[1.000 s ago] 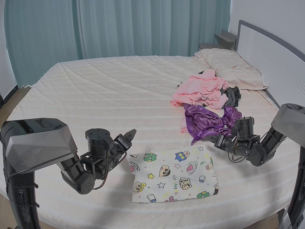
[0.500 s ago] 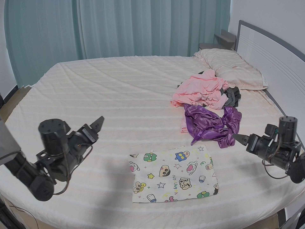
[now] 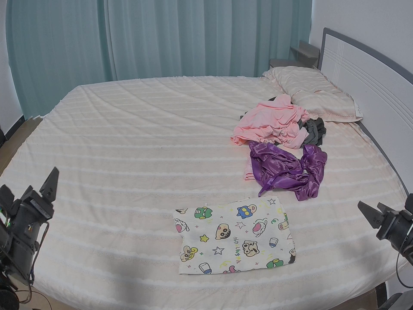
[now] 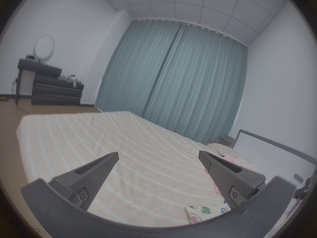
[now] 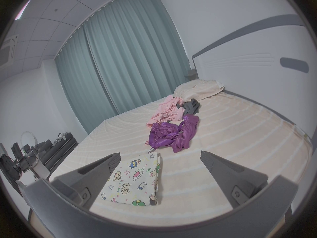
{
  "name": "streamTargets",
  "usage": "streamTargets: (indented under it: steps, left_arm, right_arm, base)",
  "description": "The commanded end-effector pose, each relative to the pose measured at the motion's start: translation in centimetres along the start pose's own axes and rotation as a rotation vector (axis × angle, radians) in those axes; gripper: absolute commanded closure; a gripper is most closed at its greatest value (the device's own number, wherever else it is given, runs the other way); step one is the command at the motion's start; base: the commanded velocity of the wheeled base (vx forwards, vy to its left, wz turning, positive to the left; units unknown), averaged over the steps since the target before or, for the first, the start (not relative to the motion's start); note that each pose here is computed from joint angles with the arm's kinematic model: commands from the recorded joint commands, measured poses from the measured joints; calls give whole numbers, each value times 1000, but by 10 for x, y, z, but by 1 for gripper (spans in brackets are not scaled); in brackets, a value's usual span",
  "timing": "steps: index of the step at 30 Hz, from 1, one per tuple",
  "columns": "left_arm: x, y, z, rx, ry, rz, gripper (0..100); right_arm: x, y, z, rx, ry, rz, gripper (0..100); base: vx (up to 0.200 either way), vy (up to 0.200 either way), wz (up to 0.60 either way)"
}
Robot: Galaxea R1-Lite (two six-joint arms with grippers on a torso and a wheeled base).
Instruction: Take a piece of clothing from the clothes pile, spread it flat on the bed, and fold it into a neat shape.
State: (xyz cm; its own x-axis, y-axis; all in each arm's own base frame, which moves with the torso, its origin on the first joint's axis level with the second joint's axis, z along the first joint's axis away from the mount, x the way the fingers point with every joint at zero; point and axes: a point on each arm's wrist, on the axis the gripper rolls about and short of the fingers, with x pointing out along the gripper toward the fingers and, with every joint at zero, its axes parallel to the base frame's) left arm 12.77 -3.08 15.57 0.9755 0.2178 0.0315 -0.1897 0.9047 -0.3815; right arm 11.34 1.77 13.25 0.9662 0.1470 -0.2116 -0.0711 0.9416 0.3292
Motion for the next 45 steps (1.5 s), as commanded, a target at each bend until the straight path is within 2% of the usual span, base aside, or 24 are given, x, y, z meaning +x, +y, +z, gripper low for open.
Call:
streamTargets:
  steps: [1, 2, 5, 6, 7, 11, 14, 17, 25, 33, 34, 36, 37, 38, 40, 45]
  left_arm:
    - [-51, 30, 18, 94, -131, 82, 0]
    - [-64, 38, 18, 144, -133, 100, 0]
    - [-79, 49, 16, 201, -134, 140, 0]
    - [-79, 49, 16, 201, -134, 140, 0]
    - [-90, 57, 16, 208, -159, 182, 0]
    - [-106, 69, 13, 226, -199, 259, 0]
    - [-111, 74, 11, 250, -211, 287, 0]
    - [-124, 81, 4, 294, -239, 397, 0]
    - [-136, 87, -7, 334, -256, 528, 0]
    - [-141, 89, -13, 346, -256, 538, 0]
    - [-141, 88, -14, 354, -248, 523, 0]
    - [-140, 88, -14, 357, -244, 491, 0]
    - [-140, 88, -14, 357, -244, 491, 0]
    - [-140, 87, -14, 364, -236, 450, 0]
    - [-139, 87, -15, 371, -225, 424, 0]
    - [-138, 87, -21, 407, -155, 347, 0]
  right_arm:
    - [-52, -7, -11, -57, -133, -14, 0]
    - [-64, -9, -17, -82, -141, -16, 0]
    - [-79, -13, -30, -116, -122, -21, 0]
    - [-79, -13, -30, -116, -122, -21, 0]
    - [-89, -16, -41, -125, -109, -25, 0]
    - [-102, -21, -56, -142, -111, -27, 0]
    - [-107, -23, -62, -158, -124, -29, 0]
    - [-118, -24, -72, -195, -164, -72, 0]
    - [-126, -24, -75, -250, -203, -166, 0]
    - [-127, -24, -75, -368, -224, -180, 0]
    - [-127, -24, -74, -425, -242, -165, 0]
    - [-125, -23, -75, -470, -261, -130, 0]
    - [-125, -23, -75, -470, -261, -130, 0]
    - [-124, -22, -75, -477, -260, -62, 0]
    - [-125, -21, -76, -483, -251, -25, 0]
    - [-125, -21, -76, -446, -226, -3, 0]
  base:
    - [0, 0, 0]
    - [0, 0, 0]
    - [0, 0, 0]
    - [0, 0, 0]
    - [0, 0, 0]
    - [0, 0, 0]
    - [0, 0, 0]
    - [0, 0, 0]
    - [0, 0, 0]
    - [0, 0, 0]
    - [0, 0, 0]
    - [0, 0, 0]
    - [0, 0, 0]
    - [0, 0, 0]
    - [0, 0, 0]
    - [0, 0, 0]
